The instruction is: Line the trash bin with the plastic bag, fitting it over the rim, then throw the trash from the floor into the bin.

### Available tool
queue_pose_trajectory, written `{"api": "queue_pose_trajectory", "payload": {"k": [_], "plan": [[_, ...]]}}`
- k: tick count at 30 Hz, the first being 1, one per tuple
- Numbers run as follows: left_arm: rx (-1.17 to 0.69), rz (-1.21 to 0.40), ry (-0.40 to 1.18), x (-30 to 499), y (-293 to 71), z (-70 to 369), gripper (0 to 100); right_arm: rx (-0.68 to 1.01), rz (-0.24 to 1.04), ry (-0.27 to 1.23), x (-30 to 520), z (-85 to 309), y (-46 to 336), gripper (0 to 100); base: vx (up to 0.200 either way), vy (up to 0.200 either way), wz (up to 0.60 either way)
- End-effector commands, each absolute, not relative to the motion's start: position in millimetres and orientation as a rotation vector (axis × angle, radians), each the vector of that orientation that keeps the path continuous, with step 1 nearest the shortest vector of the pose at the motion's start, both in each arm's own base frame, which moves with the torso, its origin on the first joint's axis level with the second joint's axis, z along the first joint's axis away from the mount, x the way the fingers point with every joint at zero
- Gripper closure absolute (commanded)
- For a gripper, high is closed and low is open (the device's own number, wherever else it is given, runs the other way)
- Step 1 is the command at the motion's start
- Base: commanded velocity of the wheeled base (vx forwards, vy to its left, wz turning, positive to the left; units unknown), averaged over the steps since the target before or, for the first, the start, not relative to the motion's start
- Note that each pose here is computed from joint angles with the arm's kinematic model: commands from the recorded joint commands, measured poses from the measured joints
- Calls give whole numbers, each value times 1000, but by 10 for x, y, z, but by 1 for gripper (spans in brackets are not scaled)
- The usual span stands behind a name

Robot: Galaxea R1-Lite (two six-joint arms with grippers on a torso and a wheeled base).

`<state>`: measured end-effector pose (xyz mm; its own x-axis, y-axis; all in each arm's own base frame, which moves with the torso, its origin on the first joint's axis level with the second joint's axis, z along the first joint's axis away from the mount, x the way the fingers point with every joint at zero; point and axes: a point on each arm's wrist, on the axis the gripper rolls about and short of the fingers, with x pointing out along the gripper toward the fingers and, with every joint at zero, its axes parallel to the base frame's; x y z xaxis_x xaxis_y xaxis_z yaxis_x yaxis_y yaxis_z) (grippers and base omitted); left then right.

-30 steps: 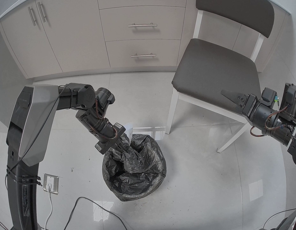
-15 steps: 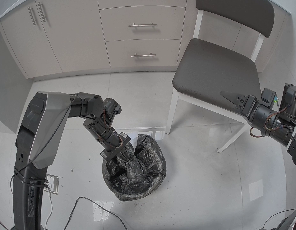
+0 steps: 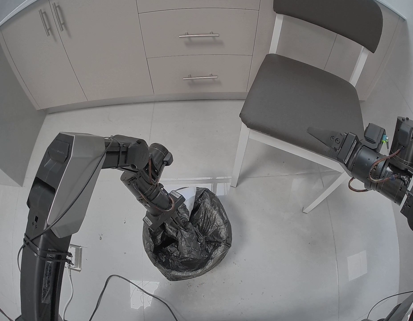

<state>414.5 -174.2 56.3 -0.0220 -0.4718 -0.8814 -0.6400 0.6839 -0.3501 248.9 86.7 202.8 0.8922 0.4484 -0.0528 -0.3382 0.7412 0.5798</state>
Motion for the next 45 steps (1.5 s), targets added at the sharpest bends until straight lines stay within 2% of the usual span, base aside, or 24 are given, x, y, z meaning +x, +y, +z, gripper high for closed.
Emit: {"api": "queue_pose_trajectory", "payload": {"k": [1, 7, 8, 21, 27, 38, 40, 45], "plan": [[-908, 177, 1674, 4142, -1765, 511, 100, 596, 435, 193, 2488, 2031, 868, 0, 0, 0, 0], [-897, 181, 1686, 4136, -1799, 449, 100, 597, 434, 197, 2493, 2023, 870, 0, 0, 0, 0], [-896, 182, 1687, 4136, -1799, 442, 0, 596, 434, 196, 2493, 2023, 870, 0, 0, 0, 0], [-868, 191, 1639, 4171, -1765, 447, 0, 598, 436, 192, 2489, 2035, 869, 0, 0, 0, 0], [-716, 140, 1575, 4123, -1852, 522, 0, 597, 434, 193, 2492, 2031, 869, 0, 0, 0, 0], [-657, 119, 1577, 4005, -2019, 606, 0, 598, 435, 189, 2488, 2043, 868, 0, 0, 0, 0], [-599, 75, 1559, 3941, -2143, 647, 0, 599, 437, 188, 2489, 2047, 869, 0, 0, 0, 0], [-477, 41, 1505, 3917, -2189, 672, 0, 598, 437, 188, 2489, 2047, 869, 0, 0, 0, 0]]}}
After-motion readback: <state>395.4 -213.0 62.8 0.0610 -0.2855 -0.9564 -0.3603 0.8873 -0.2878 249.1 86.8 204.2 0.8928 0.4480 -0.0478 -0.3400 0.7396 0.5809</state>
